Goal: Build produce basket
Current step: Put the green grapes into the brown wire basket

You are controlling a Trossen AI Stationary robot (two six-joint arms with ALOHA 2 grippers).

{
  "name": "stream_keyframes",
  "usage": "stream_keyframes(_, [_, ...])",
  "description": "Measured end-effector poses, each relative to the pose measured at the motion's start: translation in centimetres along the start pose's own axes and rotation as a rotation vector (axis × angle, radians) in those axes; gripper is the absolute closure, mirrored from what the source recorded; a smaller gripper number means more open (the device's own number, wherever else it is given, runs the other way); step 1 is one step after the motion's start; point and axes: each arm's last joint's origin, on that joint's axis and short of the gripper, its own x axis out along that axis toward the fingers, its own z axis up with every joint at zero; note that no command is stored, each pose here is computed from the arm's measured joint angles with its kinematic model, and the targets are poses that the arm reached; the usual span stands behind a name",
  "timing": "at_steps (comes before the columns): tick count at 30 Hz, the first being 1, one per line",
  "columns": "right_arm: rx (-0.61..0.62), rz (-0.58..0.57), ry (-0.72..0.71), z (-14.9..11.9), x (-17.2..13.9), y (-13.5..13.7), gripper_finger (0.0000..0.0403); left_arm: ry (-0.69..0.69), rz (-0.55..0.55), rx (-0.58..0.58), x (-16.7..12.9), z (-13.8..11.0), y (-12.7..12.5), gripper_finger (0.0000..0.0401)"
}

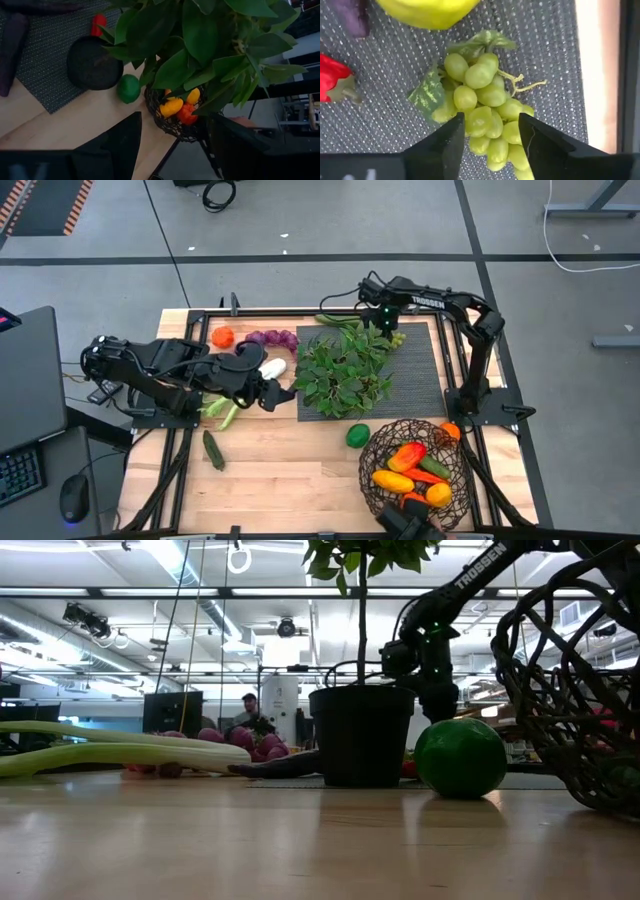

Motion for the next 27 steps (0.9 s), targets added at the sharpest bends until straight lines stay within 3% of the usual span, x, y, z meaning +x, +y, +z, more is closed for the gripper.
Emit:
stream_keyframes(14, [0.030,-0.016,-0.075,0.5,0.0,-0.7,0.0387,0.009,0.026,0.007,0.0,-0.1,0.3,0.0170])
stream_keyframes(21, [0.032,-0.027,-0.002,0.0,-0.5,-0.6,0.0393,0.013,0.037,0.016,0.0,-0.1,0.4,0.0170])
stream_keyframes(27, [0.064,-0.019,0.010,0.2,-2.8,-0.7,0.0397,0.012,0.037,0.058,0.0,-0.1,0.4,0.0170])
